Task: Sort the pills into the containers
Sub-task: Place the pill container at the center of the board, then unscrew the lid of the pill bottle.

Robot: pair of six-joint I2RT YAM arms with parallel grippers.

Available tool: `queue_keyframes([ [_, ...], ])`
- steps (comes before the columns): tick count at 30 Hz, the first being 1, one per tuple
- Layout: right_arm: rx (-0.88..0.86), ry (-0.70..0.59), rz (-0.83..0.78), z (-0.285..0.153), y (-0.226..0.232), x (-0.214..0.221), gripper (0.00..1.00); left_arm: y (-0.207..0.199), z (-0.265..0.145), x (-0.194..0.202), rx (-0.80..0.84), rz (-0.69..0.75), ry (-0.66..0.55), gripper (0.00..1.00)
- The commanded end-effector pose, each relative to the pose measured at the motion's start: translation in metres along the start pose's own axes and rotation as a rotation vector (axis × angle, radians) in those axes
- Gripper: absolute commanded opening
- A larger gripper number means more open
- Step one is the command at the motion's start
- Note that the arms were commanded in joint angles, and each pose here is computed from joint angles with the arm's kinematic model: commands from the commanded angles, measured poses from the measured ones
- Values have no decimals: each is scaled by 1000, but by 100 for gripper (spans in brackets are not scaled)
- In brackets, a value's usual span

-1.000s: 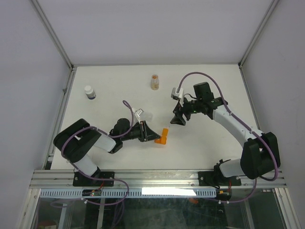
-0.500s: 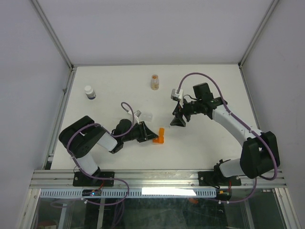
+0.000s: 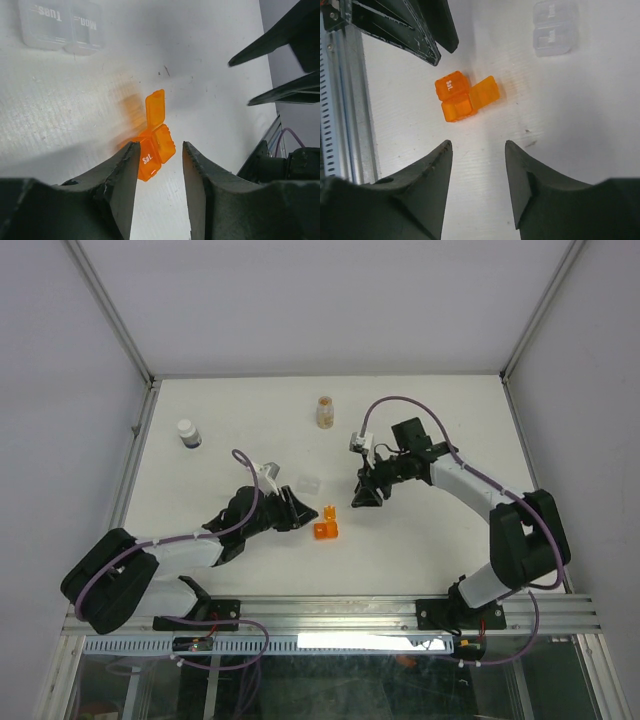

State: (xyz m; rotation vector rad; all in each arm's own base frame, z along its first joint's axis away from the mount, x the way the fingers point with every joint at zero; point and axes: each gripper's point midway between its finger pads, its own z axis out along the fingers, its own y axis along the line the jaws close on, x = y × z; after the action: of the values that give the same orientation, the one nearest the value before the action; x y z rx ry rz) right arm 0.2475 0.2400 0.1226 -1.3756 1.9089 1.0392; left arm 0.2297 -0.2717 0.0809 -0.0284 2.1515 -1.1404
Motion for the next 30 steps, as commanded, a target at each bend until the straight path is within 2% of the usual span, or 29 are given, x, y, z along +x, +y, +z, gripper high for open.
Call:
queue_keyframes([
  [1, -67, 17, 84, 30, 7, -7, 44, 10, -12, -6, -57, 61, -32, 37],
  [5, -124, 23, 181, 49, 13, -5, 25, -3, -13, -4, 0, 59, -8, 29],
  [8, -155, 5, 251, 58, 15, -9, 17, -15, -8, 3, 58, 45, 26, 26],
  [15, -150, 8, 329, 71, 8, -5, 12, -28, 5, 16, 118, 45, 83, 25],
  [30, -67, 72, 406, 87, -12, 14, 11, -7, 14, 31, 63, 27, 123, 24],
])
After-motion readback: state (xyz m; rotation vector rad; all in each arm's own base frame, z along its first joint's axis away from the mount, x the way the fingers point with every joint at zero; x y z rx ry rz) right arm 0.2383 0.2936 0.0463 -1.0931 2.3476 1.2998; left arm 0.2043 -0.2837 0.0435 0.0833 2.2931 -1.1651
